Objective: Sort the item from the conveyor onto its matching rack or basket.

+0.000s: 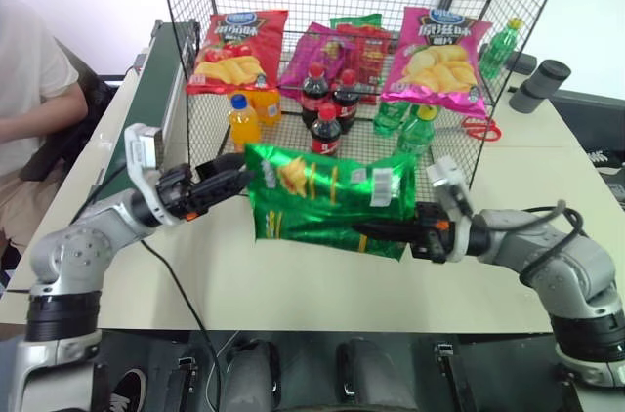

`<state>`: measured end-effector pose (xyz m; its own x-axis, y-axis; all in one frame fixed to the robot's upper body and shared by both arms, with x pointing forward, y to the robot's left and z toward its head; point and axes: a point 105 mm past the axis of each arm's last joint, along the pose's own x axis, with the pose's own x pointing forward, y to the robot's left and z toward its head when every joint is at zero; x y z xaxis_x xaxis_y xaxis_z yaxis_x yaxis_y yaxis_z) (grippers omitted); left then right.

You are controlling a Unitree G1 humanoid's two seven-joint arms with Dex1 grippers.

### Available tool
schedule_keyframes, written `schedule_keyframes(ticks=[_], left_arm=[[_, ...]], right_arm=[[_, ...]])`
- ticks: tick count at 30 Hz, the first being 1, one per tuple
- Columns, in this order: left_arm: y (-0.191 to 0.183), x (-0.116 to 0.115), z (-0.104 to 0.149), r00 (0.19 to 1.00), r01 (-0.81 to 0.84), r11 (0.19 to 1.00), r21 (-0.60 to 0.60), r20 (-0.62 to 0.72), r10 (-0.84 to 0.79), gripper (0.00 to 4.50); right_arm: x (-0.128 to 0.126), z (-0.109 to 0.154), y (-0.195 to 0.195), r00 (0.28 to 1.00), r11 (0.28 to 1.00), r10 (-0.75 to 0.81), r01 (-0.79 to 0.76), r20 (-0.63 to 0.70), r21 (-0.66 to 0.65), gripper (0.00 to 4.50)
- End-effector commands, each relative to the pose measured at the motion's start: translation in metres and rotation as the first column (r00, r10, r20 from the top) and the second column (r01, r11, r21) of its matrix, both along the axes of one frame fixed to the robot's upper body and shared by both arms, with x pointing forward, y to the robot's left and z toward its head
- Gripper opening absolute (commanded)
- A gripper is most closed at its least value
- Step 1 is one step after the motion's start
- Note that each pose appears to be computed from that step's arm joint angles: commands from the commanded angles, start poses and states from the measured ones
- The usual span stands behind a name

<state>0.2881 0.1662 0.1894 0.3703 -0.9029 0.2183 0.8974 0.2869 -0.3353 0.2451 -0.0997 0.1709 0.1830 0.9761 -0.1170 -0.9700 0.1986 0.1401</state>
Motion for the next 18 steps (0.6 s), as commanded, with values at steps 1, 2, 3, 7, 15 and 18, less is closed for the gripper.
schedule_keyframes(ticks=[1, 2, 3, 7, 15, 18], left_arm=[[0.007, 0.007, 0.01, 0.986, -0.085, 0.996, 0.03, 0.146, 0.08, 4.46], [0.009, 0.012, 0.008, 0.975, -0.132, 0.99, 0.055, 0.188, 0.119, 4.46], [0.012, 0.017, 0.006, 0.962, -0.177, 0.981, 0.076, 0.222, 0.156, 4.46], [0.015, 0.026, 0.0, 0.94, -0.245, 0.965, 0.088, 0.266, 0.214, 4.46], [0.01, 0.021, -0.004, 0.937, -0.237, 0.968, 0.082, 0.281, 0.206, 4.46], [0.009, 0.023, -0.005, 0.94, -0.239, 0.969, 0.067, 0.266, 0.214, 4.46]], right_arm=[[0.008, 0.031, 0.008, 0.961, 0.998, -0.051, 0.059, 0.271, -0.022, 0.0], [0.014, 0.035, 0.006, 0.928, 0.993, -0.076, 0.102, 0.364, -0.053, 0.0], [0.022, 0.04, 0.003, 0.882, 0.985, -0.108, 0.157, 0.458, -0.07, 0.0], [0.029, 0.071, 0.001, 0.761, 0.978, -0.187, 0.203, 0.621, 0.046, 0.0], [0.07, 0.119, -0.013, 0.372, 0.883, -0.322, 0.449, 0.871, 0.135, 0.0], [0.09, 0.108, -0.016, 0.286, 0.835, -0.252, 0.548, 0.924, 0.058, 0.0]])
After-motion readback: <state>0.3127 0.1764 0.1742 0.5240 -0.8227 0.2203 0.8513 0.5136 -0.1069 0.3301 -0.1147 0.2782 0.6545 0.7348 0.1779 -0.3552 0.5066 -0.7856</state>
